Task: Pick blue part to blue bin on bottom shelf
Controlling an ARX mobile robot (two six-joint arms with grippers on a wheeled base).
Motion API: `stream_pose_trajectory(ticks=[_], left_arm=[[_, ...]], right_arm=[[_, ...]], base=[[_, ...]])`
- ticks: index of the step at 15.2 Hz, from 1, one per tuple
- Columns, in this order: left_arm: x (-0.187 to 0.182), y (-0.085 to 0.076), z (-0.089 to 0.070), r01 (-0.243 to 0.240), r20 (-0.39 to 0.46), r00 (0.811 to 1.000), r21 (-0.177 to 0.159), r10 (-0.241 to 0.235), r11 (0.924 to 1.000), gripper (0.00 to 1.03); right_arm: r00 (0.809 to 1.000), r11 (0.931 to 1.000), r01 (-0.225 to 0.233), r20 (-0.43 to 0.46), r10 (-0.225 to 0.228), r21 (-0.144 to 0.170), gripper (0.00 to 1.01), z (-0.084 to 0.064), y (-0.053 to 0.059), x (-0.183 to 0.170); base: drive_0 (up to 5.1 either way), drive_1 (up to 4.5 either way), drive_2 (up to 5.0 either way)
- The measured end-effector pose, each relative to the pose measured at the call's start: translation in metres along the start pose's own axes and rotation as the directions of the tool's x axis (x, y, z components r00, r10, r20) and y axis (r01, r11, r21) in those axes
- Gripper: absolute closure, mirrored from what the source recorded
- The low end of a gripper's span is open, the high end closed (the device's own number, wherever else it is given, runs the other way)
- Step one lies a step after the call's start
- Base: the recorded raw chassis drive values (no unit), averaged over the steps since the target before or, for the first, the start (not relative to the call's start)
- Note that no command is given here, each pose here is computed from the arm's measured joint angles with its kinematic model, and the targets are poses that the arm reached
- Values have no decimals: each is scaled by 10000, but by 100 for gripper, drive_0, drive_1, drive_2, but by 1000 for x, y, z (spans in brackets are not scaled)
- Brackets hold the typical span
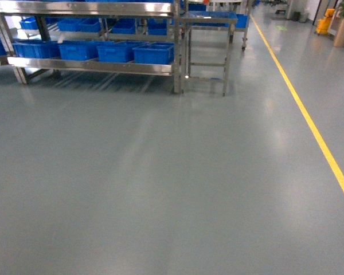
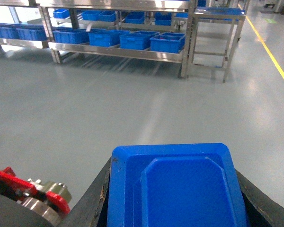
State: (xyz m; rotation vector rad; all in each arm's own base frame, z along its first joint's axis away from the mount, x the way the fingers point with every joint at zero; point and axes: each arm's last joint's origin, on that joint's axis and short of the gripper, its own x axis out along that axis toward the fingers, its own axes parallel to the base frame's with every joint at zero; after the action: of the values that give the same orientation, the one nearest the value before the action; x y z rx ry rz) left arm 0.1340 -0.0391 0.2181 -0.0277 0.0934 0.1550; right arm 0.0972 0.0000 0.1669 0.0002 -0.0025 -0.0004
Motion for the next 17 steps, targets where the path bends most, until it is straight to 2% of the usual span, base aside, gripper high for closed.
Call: stream_pose_trajectory(ticks=[17], left_arm=[[0,0,0,7,-13,10000,12,-7,10000,59]], right_arm=[[10000,10000,0,8,0,0,3,0,0,0]], base=[[-156,-156,-156]])
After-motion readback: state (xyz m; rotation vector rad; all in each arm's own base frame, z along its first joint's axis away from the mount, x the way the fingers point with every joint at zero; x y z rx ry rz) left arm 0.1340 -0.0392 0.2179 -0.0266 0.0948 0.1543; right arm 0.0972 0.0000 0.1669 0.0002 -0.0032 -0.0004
